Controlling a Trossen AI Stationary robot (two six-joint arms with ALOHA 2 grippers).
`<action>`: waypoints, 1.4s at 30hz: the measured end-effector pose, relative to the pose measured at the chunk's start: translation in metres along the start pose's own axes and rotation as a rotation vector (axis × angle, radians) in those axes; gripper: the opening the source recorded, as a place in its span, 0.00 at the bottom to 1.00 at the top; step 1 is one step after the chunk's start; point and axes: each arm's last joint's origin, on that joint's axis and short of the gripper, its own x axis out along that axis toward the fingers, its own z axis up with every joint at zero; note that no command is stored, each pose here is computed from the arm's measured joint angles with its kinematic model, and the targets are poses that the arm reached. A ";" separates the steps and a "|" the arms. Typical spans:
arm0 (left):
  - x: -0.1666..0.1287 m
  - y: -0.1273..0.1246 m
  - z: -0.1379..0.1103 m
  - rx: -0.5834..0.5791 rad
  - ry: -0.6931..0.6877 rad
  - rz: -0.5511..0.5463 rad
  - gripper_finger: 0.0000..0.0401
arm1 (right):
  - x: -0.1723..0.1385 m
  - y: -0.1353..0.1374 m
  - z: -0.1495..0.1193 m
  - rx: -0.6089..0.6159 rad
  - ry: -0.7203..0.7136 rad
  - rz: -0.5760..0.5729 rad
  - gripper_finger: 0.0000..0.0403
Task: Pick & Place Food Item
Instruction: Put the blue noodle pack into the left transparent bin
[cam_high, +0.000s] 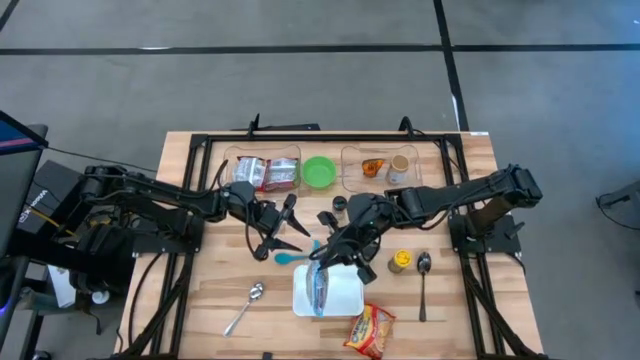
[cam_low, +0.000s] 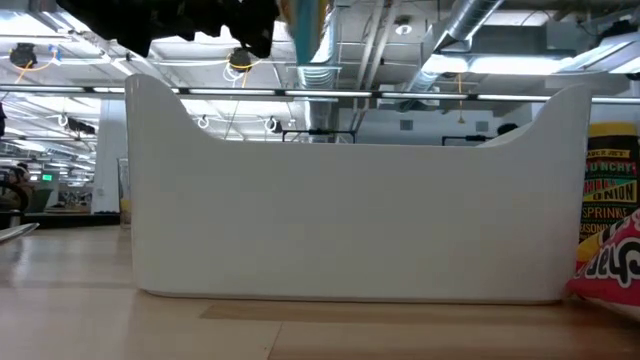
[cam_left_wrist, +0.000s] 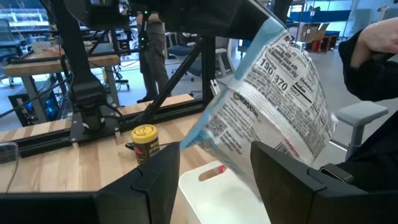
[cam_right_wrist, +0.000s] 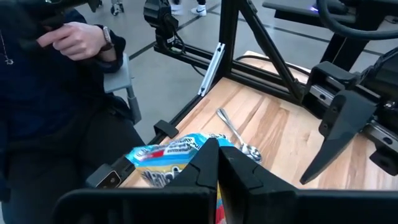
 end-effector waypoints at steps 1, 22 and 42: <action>0.000 0.000 0.001 0.003 -0.006 0.000 0.48 | 0.000 0.000 0.000 0.000 0.000 0.000 0.00; 0.000 0.000 0.004 0.018 -0.037 0.003 0.47 | -0.002 -0.005 0.000 -0.022 -0.016 0.059 0.00; 0.000 0.000 0.004 0.046 -0.037 0.004 0.46 | -0.014 -0.026 -0.004 -0.066 -0.069 0.207 0.00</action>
